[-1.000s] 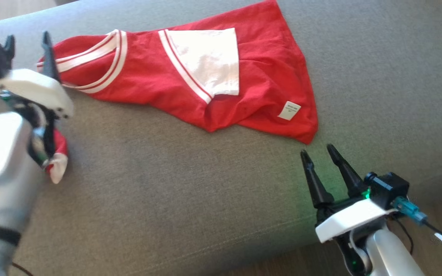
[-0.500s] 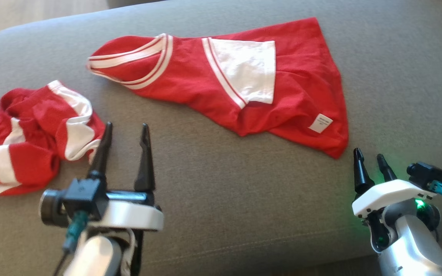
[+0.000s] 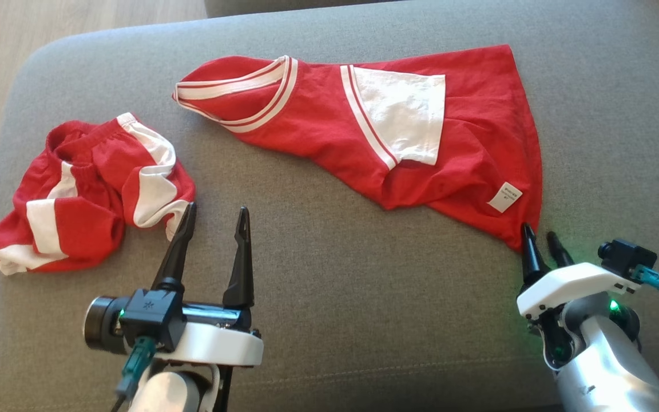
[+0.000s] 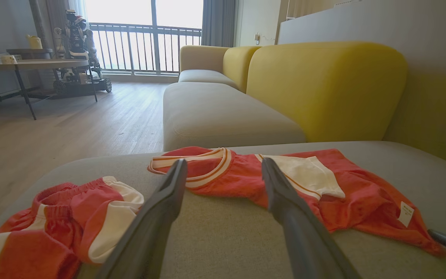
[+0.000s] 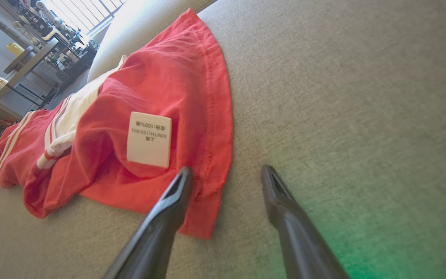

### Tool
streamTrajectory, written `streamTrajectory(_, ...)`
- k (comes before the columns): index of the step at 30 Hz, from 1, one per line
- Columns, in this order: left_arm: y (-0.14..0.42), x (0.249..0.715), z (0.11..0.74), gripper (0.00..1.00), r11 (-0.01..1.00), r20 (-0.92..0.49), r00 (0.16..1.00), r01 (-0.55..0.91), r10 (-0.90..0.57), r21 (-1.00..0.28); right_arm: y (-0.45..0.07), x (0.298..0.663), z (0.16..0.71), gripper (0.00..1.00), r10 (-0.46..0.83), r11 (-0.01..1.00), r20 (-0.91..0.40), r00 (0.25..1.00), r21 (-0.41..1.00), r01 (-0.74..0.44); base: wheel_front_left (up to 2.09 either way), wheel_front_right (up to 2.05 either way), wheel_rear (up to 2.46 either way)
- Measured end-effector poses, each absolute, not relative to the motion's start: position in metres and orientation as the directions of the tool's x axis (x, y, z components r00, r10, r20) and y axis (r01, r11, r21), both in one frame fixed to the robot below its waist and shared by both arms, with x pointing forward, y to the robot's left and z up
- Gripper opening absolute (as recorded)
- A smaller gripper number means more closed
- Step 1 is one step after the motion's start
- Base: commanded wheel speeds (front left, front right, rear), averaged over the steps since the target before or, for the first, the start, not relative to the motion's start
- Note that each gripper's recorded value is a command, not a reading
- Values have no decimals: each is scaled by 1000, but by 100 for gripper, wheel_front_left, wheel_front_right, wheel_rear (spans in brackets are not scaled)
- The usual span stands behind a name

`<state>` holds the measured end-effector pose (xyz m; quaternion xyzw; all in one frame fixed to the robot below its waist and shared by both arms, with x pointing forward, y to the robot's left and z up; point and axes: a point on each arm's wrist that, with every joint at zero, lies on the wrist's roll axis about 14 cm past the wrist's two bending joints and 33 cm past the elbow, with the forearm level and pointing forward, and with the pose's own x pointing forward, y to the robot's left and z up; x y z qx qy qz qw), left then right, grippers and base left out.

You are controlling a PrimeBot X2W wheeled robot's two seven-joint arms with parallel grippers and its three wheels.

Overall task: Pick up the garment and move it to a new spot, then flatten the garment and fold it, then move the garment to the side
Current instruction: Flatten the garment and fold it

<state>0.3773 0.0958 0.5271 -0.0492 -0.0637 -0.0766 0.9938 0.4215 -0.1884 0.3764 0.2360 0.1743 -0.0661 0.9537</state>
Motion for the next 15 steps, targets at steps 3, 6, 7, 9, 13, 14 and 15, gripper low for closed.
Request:
streamTrajectory(3,96,377,530,100,983,143,979,159,-146,-88,-186,419,373,0,-36,878,-379,925,431,211,0,0,0)
streamTrajectory(6,98,378,530,100,985,146,979,152,-140,-75,-182,415,369,0,-25,868,-393,919,448,216,0,0,0)
streamTrajectory(7,97,378,529,100,985,145,979,158,-146,-75,-181,415,370,0,-24,866,-392,920,452,215,0,0,0)
streamTrajectory(9,95,379,529,100,984,145,978,160,-148,-79,-180,417,372,0,-20,866,-386,922,455,209,0,0,0)
streamTrajectory(13,96,379,528,100,984,143,978,161,-150,-75,-186,420,382,0,-37,858,-355,934,468,212,0,0,0)
streamTrajectory(14,95,378,528,100,984,142,978,165,-154,-73,-189,421,387,0,-47,857,-338,940,470,211,0,0,0)
streamTrajectory(15,93,378,529,100,983,146,977,168,-157,-73,-197,423,398,0,-68,856,-300,951,473,210,0,0,0)
